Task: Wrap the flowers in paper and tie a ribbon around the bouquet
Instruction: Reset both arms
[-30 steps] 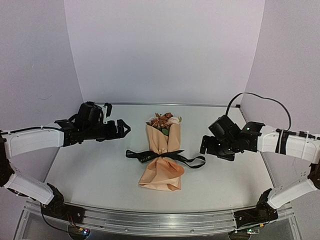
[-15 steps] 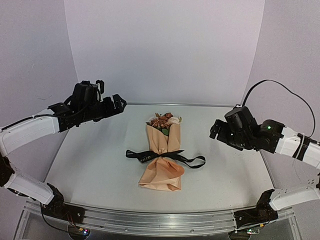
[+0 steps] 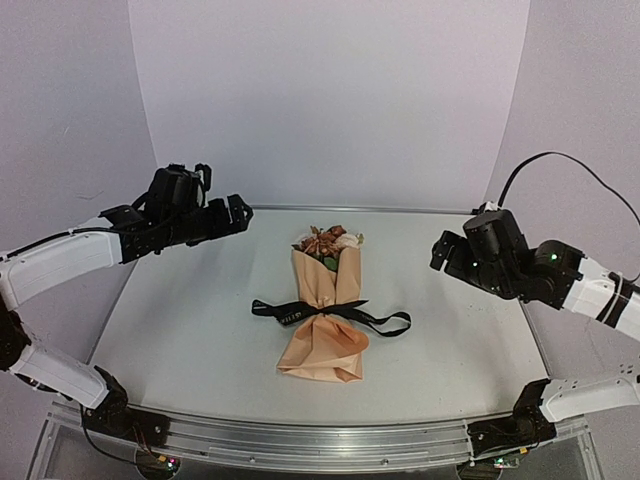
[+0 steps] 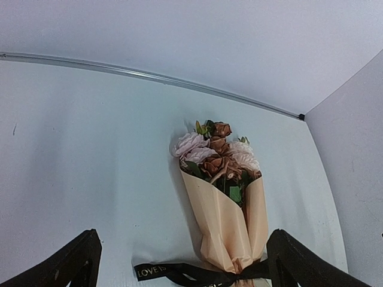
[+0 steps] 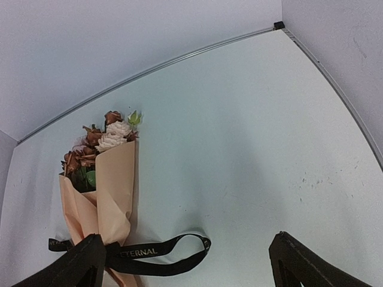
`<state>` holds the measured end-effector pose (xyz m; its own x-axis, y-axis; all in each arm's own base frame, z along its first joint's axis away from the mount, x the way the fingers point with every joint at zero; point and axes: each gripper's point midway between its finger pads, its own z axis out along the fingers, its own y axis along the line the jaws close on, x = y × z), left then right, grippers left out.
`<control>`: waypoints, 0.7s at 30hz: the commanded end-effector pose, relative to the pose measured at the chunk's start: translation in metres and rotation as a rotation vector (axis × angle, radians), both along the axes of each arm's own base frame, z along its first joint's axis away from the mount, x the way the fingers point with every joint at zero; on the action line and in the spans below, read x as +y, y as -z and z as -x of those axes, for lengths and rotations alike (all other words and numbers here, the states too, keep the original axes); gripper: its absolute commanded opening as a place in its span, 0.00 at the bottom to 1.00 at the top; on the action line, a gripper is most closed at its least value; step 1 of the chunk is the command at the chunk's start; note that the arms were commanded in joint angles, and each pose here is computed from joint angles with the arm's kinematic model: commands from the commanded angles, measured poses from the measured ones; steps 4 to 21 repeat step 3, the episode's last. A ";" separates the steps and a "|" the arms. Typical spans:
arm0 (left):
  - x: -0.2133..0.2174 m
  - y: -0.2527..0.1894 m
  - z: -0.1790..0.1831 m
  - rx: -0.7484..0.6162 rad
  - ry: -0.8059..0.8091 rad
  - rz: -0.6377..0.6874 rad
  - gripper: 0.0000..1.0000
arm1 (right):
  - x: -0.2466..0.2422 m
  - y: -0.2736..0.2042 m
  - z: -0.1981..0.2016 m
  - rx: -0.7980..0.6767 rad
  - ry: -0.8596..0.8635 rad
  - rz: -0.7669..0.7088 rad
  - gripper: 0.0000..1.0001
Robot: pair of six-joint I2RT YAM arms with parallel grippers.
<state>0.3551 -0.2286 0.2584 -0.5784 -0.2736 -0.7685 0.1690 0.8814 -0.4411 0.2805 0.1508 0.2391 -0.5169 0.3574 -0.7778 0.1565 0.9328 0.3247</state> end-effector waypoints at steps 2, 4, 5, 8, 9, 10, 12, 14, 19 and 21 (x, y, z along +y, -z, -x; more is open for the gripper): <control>0.004 -0.032 -0.001 -0.086 -0.003 0.020 1.00 | -0.005 -0.029 -0.003 -0.085 0.028 -0.020 0.98; 0.005 -0.032 -0.001 -0.087 -0.008 0.019 1.00 | -0.006 -0.028 -0.003 -0.085 0.031 -0.020 0.98; 0.005 -0.032 -0.001 -0.087 -0.008 0.019 1.00 | -0.006 -0.028 -0.003 -0.085 0.031 -0.020 0.98; 0.005 -0.032 -0.001 -0.087 -0.008 0.019 1.00 | -0.006 -0.028 -0.003 -0.085 0.031 -0.020 0.98; 0.005 -0.032 -0.001 -0.087 -0.008 0.019 1.00 | -0.006 -0.028 -0.003 -0.085 0.031 -0.020 0.98; 0.005 -0.032 -0.001 -0.087 -0.008 0.019 1.00 | -0.006 -0.028 -0.003 -0.085 0.031 -0.020 0.98; 0.005 -0.032 -0.001 -0.087 -0.008 0.019 1.00 | -0.006 -0.028 -0.003 -0.085 0.031 -0.020 0.98; 0.005 -0.032 -0.001 -0.087 -0.008 0.019 1.00 | -0.006 -0.028 -0.003 -0.085 0.031 -0.020 0.98; 0.005 -0.032 -0.001 -0.087 -0.008 0.019 1.00 | -0.006 -0.028 -0.003 -0.085 0.031 -0.020 0.98; 0.005 -0.032 -0.001 -0.087 -0.008 0.019 1.00 | -0.006 -0.028 -0.003 -0.085 0.031 -0.020 0.98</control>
